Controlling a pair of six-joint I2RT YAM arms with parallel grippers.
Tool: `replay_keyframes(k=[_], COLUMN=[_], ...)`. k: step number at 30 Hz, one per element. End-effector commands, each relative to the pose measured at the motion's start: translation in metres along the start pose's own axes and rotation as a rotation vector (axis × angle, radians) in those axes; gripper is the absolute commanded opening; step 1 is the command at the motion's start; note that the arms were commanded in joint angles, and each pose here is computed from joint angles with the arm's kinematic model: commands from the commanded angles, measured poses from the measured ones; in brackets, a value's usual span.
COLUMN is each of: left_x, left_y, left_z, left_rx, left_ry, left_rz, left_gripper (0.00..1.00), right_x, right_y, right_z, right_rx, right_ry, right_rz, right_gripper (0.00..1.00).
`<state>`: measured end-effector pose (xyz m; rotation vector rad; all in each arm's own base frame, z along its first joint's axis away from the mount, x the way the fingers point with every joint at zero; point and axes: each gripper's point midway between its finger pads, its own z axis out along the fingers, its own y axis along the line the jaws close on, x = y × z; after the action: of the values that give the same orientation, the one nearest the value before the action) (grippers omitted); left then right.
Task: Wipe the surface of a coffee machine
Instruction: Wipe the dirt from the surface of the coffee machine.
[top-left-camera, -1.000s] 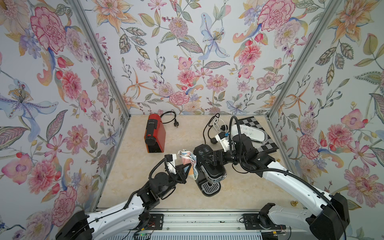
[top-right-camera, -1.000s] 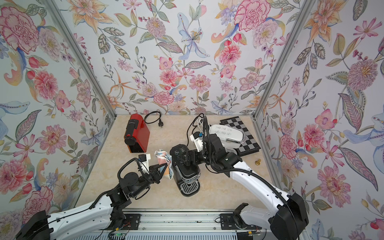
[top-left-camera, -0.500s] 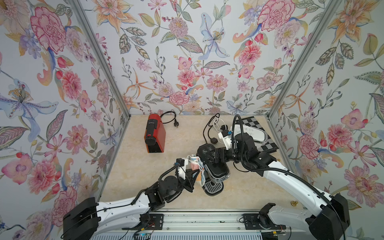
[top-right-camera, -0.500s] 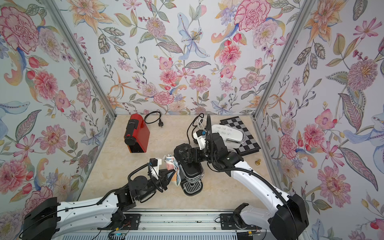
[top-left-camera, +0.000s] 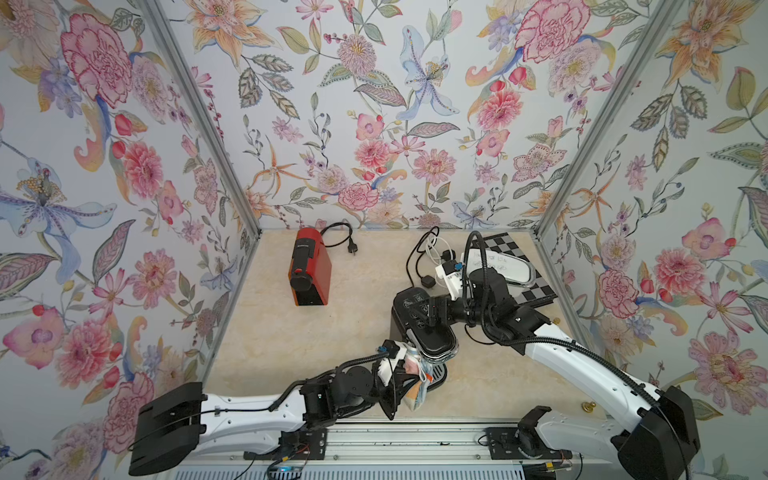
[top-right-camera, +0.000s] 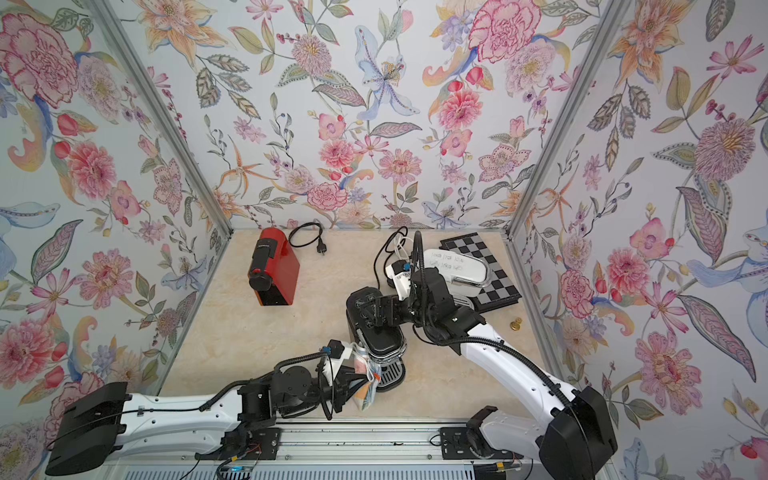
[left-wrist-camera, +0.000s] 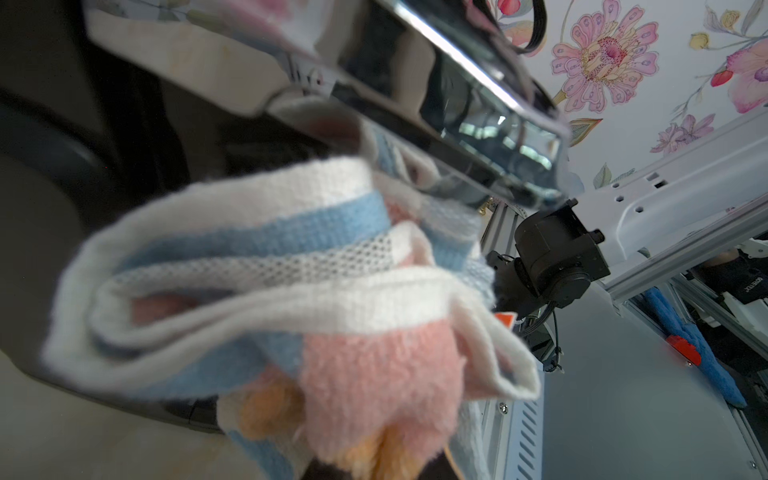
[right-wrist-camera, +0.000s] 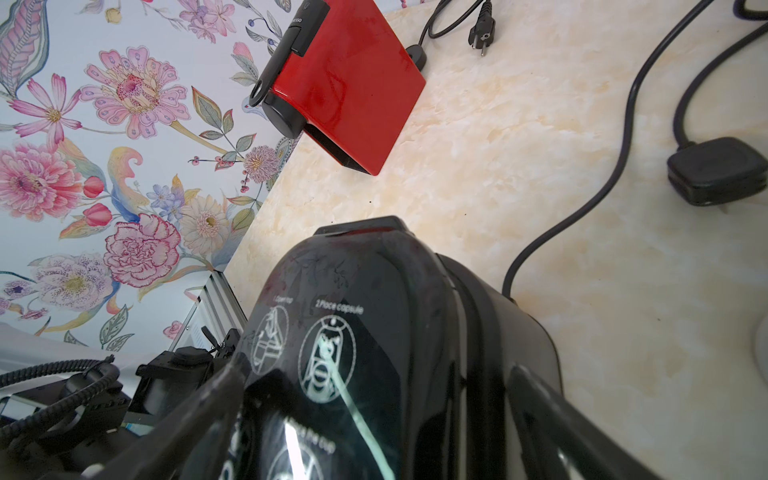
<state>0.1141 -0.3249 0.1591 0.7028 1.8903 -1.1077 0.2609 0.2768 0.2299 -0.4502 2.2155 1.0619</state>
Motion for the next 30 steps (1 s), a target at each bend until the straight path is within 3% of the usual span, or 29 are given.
replay_keyframes(k=[1,10,15,19,22,30], left_x=[-0.034,-0.017,-0.042,-0.065,-0.065,-0.051], left_y=[-0.016,0.039,0.023,-0.010,-0.025,0.042], left_z=[-0.005,-0.006,-0.008,-0.005,0.000,-0.007], left_rx=[0.025,-0.102,-0.048,0.080,0.131,-0.087], left_ry=[-0.095,-0.086,-0.134,-0.148,-0.113,-0.110], left_rz=[0.045,-0.065,-0.031,0.015,0.032,-0.046], left_gripper=[0.00,0.00,0.00,0.00,0.00,0.00], right_x=[0.042,0.044,0.042,0.040,0.040,0.043], right_y=[-0.009,-0.011,-0.009,-0.009,-0.009,-0.012], right_z=[0.012,0.014,0.015,0.016,0.017,0.018], right_rx=[0.009,0.010,0.005,0.004,0.005,0.008], right_ry=[0.135,0.143,0.146,0.145,0.145,0.153], right_rz=[0.052,0.054,0.052,0.049,0.050,0.054], right_gripper=[1.00,1.00,1.00,1.00,1.00,1.00])
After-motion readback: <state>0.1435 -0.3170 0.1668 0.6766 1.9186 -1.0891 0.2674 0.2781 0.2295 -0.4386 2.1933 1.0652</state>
